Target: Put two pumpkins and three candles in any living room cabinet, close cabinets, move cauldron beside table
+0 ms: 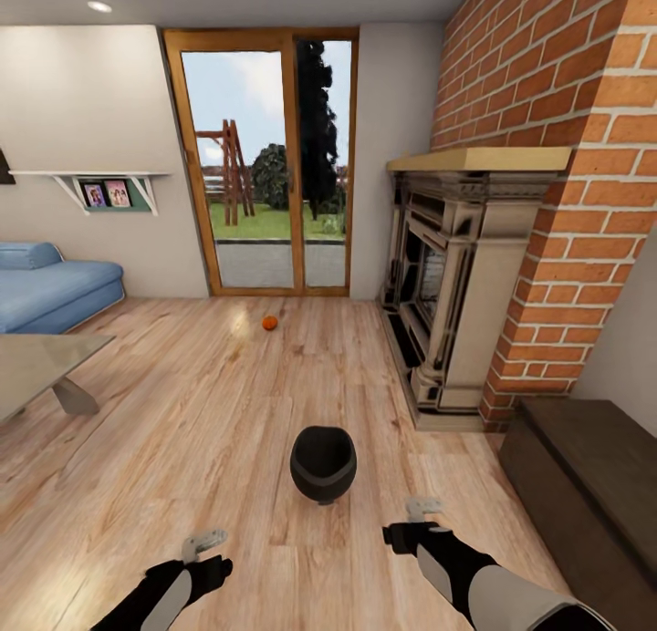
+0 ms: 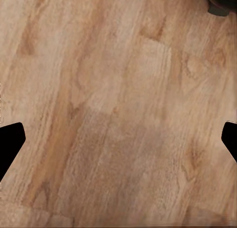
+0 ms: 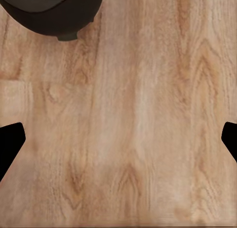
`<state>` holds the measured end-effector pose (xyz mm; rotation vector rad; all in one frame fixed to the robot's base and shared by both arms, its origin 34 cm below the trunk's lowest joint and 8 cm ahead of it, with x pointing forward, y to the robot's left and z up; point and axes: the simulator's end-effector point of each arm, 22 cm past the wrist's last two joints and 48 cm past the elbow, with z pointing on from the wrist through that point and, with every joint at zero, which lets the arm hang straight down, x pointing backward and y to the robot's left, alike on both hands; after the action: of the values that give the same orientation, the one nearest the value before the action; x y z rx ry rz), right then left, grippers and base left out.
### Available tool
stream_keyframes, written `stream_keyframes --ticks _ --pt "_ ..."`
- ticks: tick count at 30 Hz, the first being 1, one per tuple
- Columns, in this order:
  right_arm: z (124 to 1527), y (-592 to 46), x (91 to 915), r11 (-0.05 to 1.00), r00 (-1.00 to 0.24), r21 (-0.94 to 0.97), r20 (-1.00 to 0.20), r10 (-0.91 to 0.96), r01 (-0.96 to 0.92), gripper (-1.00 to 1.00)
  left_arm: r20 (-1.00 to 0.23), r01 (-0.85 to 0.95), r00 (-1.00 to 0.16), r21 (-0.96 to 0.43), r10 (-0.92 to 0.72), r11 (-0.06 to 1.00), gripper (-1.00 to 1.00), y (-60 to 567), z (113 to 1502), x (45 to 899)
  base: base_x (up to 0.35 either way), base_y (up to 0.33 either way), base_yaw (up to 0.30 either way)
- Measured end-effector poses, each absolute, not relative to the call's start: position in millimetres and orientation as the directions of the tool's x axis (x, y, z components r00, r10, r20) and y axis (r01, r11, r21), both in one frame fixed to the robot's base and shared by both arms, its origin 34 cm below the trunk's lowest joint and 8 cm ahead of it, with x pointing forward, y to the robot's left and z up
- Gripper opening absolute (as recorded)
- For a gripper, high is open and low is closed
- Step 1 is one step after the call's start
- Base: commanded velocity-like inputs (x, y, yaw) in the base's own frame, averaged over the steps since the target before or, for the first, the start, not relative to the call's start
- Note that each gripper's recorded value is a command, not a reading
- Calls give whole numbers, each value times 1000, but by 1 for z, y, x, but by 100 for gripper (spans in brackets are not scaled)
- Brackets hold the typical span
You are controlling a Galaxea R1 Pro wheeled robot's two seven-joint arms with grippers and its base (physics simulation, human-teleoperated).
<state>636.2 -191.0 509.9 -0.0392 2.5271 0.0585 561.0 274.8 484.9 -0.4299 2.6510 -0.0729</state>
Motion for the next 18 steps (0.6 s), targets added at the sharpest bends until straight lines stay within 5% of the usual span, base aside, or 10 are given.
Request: stream_keyframes --ticks 10,18 --pt "527 -192 636 999 -822 34 -570 -8 -33 100 -462 -108 -882 -6 -99 994 100 181 516 572 0 0 0" --pt "544 -192 640 999 -816 35 -578 -8 -34 100 -463 -75 -885 53 -42 996 100 182 522 566 0 0 0"
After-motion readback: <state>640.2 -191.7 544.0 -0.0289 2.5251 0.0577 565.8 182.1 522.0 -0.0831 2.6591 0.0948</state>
